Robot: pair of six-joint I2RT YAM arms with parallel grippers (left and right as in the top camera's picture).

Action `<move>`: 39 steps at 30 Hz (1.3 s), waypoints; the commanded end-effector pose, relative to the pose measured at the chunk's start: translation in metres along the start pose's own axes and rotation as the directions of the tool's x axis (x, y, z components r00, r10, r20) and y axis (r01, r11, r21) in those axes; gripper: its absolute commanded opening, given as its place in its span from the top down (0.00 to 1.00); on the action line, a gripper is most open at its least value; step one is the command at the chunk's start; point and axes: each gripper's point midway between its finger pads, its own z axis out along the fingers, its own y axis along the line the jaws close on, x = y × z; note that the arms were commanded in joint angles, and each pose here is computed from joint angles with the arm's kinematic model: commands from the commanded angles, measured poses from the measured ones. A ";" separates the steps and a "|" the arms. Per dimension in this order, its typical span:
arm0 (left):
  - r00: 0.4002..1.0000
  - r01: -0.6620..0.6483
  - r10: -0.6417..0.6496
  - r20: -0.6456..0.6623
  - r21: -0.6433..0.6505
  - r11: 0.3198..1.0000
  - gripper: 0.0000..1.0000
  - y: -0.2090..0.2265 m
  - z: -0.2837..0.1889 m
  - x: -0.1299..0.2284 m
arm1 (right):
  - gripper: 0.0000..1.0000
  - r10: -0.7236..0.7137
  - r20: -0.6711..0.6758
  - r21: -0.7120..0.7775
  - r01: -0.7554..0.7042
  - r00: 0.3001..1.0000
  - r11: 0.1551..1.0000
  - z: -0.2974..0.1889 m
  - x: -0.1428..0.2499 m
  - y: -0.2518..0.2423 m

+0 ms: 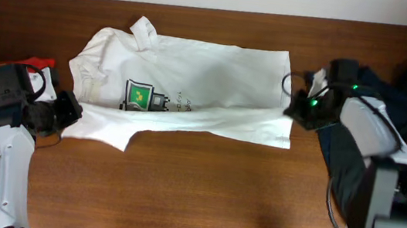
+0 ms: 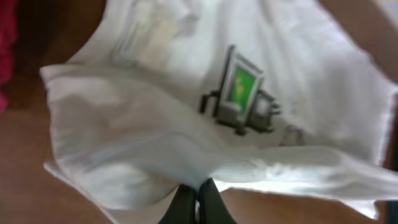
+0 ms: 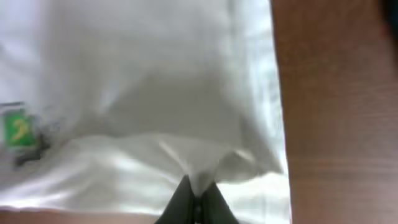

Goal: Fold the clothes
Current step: 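Lift the T-shirt with both grippers and lay it flat, shaking out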

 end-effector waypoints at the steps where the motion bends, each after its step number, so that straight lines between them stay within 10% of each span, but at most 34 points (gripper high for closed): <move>1: 0.989 -0.095 0.075 0.129 0.157 0.983 1.00 -0.047 -0.036 -0.046 | 0.96 -0.168 0.242 0.033 0.165 0.956 0.986 -0.112 -0.036 0.051; 8: 0.870 -0.303 0.192 0.454 0.185 0.935 1.00 -0.119 -0.153 -0.130 | 0.96 -0.346 0.495 0.126 0.327 0.797 0.936 -0.260 -0.022 0.105; 19: 0.584 -0.382 0.248 0.773 -0.008 0.924 1.00 -0.151 -0.322 -0.127 | 0.96 -0.427 0.759 0.322 0.287 0.492 0.902 -0.403 0.010 0.124; 23: 0.594 -0.368 0.245 0.767 -0.012 0.930 1.00 -0.146 -0.312 -0.138 | 0.96 -0.427 0.780 0.332 0.276 0.458 0.902 -0.409 -0.006 0.128; 30: 0.723 -0.400 0.260 0.640 0.081 0.913 1.00 -0.154 -0.164 -0.213 | 0.96 -0.413 0.625 0.253 0.329 0.662 0.910 -0.270 -0.112 0.115; 34: 0.677 -0.379 0.134 0.724 0.186 0.906 1.00 -0.171 -0.121 -0.267 | 0.96 -0.390 0.717 0.228 0.336 0.577 0.914 -0.258 -0.164 0.126; 39: 0.432 -0.469 0.022 0.901 0.204 0.859 1.00 -0.192 -0.204 -0.308 | 0.96 -0.371 0.864 0.250 0.351 0.340 0.902 -0.337 -0.179 0.162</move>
